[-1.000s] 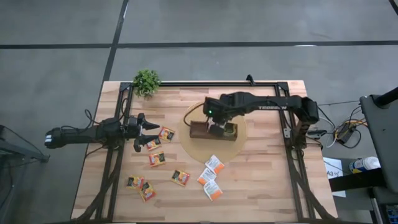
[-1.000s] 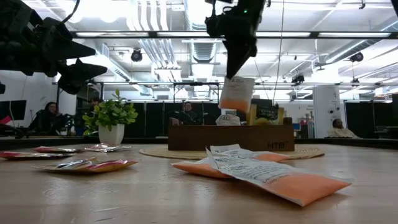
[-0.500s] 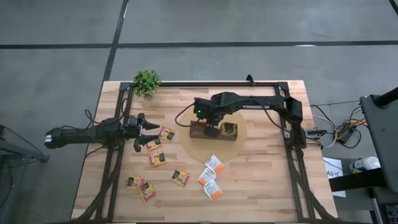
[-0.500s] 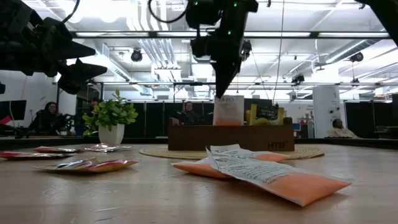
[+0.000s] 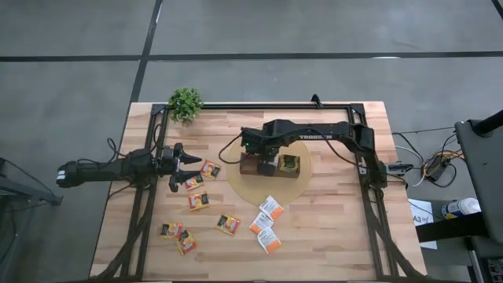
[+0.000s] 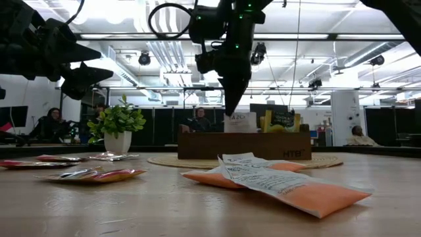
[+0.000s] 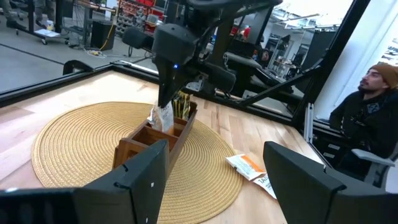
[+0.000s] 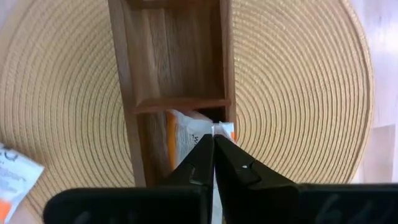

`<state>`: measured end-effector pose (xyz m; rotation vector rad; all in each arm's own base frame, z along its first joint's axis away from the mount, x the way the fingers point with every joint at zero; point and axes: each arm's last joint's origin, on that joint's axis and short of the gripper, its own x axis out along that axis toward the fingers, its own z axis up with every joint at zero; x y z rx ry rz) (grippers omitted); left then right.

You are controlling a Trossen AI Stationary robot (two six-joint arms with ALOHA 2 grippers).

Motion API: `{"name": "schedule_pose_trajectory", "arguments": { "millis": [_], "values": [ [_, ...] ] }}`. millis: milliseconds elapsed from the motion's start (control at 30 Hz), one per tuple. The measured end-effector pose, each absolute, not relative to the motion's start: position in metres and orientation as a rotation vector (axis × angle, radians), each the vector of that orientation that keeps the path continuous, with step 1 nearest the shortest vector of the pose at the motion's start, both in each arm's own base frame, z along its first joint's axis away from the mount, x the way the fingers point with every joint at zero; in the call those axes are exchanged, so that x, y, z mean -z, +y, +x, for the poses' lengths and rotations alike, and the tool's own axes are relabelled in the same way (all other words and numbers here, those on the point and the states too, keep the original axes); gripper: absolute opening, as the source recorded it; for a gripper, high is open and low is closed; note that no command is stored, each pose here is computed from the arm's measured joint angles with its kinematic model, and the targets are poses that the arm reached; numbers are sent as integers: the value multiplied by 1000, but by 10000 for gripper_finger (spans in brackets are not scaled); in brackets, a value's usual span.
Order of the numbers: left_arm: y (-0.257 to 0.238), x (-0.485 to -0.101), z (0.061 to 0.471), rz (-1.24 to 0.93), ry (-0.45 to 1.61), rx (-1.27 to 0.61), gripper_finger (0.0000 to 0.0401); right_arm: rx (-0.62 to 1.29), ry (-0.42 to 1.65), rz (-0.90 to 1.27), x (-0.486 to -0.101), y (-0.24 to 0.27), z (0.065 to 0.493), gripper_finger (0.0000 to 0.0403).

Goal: Pick & Place Tea
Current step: Put the white tea bag into the middle section of the wooden organizer

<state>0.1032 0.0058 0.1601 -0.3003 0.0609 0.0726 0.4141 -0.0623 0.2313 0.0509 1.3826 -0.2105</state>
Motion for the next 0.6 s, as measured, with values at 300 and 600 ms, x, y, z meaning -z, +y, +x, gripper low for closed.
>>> {"name": "schedule_pose_trajectory", "arguments": {
  "millis": [300, 600],
  "values": [
    [6, -160, 103, -300, 61, -72, 257, 175, 1417, 116, -233, -69, 409, 86],
    [6, -160, 103, -301, 61, -72, 257, -220, 1328, 174, -253, -52, 403, 191]
  ]
}}
